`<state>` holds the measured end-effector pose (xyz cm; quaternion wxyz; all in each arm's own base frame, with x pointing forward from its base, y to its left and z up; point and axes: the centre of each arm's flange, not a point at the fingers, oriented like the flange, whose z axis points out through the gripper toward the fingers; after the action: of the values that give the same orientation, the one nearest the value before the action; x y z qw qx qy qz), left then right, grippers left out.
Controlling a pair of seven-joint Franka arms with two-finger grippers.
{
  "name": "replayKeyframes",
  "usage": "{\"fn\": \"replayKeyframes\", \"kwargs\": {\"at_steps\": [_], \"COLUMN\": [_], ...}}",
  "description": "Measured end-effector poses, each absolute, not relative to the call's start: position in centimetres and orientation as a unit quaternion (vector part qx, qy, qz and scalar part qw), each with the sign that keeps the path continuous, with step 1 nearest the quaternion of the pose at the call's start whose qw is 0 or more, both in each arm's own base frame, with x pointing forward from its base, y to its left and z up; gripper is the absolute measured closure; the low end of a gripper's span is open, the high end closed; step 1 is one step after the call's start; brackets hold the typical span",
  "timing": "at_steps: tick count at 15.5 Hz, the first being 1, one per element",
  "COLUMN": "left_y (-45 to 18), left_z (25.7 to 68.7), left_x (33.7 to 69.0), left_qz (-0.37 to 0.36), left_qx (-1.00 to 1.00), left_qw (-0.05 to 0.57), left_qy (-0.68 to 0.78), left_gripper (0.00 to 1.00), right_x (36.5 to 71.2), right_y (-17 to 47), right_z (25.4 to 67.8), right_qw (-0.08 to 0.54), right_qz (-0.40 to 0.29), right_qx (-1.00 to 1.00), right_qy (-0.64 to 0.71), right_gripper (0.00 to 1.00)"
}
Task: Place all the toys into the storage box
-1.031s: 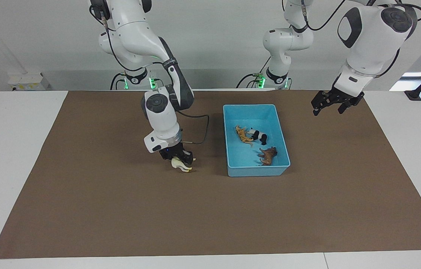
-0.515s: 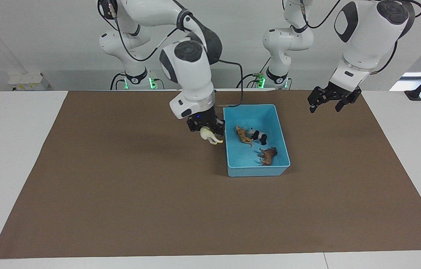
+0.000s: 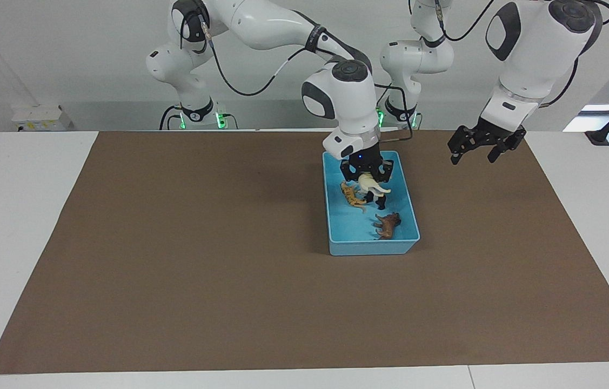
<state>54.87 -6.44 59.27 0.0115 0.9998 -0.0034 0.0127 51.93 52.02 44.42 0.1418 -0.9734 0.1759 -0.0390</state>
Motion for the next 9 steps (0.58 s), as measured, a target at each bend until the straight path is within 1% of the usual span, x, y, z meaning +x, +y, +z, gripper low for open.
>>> {"fn": "replayKeyframes", "kwargs": {"at_steps": [1, 2, 5, 6, 7, 9], "left_y": [-6.3, -6.2, -5.9, -5.8, -5.8, -5.8], "left_z": [59.6, 59.9, 60.2, 60.4, 60.8, 61.2], "left_x": [54.9, 54.9, 54.9, 54.9, 54.9, 55.0], "left_qz": [0.015, 0.015, 0.015, 0.017, 0.021, 0.025], "left_qx": [1.0, 1.0, 1.0, 1.0, 1.0, 1.0], "left_qw": [0.012, 0.012, 0.012, 0.012, 0.012, 0.013], "left_qy": [-0.003, -0.002, -0.001, -0.001, -0.001, -0.002], "left_gripper": [0.0, 0.0, 0.0, 0.0, 0.0, 0.0], "right_x": [51.9, 51.9, 51.9, 51.9, 52.0, 52.3], "right_y": [51.8, 51.6, 50.9, 50.6, 50.2, 48.9], "right_z": [44.5, 44.9, 47.3, 48.2, 49.0, 50.5], "right_qw": [0.136, 0.132, 0.125, 0.125, 0.125, 0.121], "right_qz": [-0.034, -0.03, -0.022, -0.022, -0.023, -0.025], "right_qx": [-0.973, -0.973, -0.973, -0.973, -0.973, -0.972], "right_qy": [0.182, 0.186, 0.192, 0.193, 0.194, 0.201], "right_gripper": [0.54, 0.42, 0.13, 0.05, 0.0, 0.0]}}
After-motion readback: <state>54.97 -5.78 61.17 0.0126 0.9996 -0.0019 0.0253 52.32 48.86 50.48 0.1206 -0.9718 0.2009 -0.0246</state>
